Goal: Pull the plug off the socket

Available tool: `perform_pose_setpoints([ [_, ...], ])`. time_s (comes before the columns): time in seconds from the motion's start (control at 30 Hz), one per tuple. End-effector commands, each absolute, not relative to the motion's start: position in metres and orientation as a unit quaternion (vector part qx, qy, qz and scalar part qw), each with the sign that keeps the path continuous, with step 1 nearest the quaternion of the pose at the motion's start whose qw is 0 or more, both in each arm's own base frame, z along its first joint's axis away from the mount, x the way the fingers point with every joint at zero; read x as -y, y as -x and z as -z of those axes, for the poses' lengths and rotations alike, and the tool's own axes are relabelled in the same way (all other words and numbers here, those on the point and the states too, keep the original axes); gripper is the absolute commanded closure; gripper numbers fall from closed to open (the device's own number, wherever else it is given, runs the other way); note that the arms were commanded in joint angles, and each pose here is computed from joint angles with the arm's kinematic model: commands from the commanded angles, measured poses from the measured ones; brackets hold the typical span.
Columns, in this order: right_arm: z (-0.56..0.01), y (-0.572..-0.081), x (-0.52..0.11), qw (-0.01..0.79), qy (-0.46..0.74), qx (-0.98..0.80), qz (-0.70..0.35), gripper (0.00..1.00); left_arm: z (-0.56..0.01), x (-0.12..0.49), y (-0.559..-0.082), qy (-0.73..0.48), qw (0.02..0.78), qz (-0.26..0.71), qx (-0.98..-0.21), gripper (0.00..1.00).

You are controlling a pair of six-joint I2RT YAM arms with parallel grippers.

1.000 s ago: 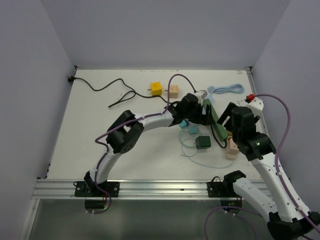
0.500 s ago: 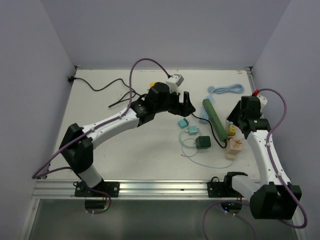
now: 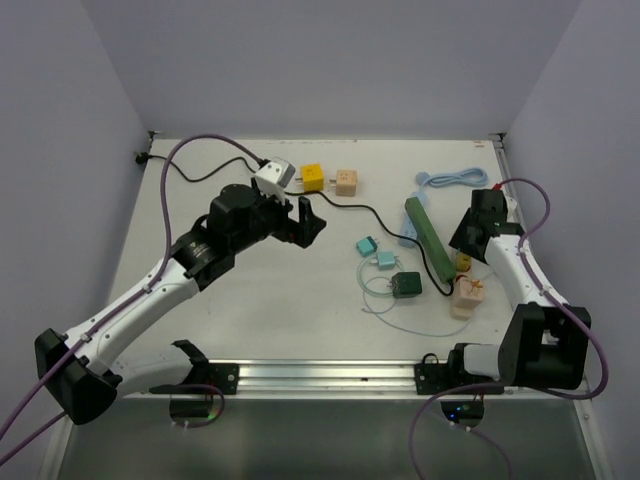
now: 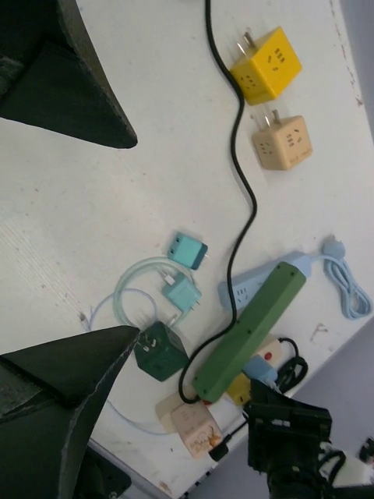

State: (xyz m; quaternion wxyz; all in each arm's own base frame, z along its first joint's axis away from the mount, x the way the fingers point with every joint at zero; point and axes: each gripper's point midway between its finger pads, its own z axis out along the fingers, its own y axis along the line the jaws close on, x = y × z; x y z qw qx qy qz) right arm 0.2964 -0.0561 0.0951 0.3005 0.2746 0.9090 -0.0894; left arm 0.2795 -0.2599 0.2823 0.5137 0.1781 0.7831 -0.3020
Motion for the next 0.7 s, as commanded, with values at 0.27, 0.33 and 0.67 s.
perform_pose_setpoints([
  [0.27, -0.063, -0.304, 0.054, 0.277, -0.255, -0.922, 0.085, 0.49, -0.247, 0.209, -0.285, -0.176, 0.542, 0.189, -0.800, 0.00],
  [0.33, -0.062, -0.304, 0.057, 0.271, -0.251, -0.924, 0.094, 0.58, -0.249, 0.204, -0.285, -0.170, 0.548, 0.181, -0.799, 0.00],
  [0.67, -0.098, -0.315, 0.063, 0.307, -0.247, -0.913, 0.104, 0.91, -0.251, 0.202, -0.284, -0.170, 0.551, 0.179, -0.797, 0.01],
])
